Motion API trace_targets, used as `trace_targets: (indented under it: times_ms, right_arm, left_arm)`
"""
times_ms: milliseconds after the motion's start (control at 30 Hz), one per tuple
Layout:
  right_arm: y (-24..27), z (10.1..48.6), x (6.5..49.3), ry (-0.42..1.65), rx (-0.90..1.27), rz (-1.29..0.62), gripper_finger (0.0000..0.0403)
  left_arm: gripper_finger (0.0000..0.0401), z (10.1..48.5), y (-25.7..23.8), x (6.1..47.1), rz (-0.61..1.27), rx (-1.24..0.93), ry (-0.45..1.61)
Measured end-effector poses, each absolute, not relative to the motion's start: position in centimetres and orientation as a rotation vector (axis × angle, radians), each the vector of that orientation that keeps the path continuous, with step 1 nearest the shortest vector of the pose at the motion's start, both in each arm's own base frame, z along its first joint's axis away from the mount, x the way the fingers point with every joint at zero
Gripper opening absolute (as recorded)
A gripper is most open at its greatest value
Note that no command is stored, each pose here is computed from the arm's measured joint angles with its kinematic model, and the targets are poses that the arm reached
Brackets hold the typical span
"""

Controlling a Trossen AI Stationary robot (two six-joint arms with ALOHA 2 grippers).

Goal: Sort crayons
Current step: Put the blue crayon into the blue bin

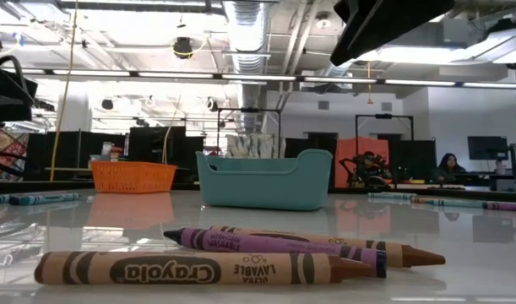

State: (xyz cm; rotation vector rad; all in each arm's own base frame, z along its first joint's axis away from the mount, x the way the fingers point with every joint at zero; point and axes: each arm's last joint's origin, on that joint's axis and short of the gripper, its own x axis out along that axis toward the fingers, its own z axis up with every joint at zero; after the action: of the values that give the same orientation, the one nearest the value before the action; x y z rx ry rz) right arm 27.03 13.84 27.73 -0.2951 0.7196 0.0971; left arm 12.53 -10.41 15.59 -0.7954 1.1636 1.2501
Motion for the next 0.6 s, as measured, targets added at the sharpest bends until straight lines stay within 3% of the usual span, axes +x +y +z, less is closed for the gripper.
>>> trace_targets:
  times_ms: [600]
  right_arm:
    - [14.2,27.4,26.5,0.762,-0.314,0.144,0.0146]
  left_arm:
    - [0.0128,13.0,-13.0,15.6,1.360,-0.703,1.101]
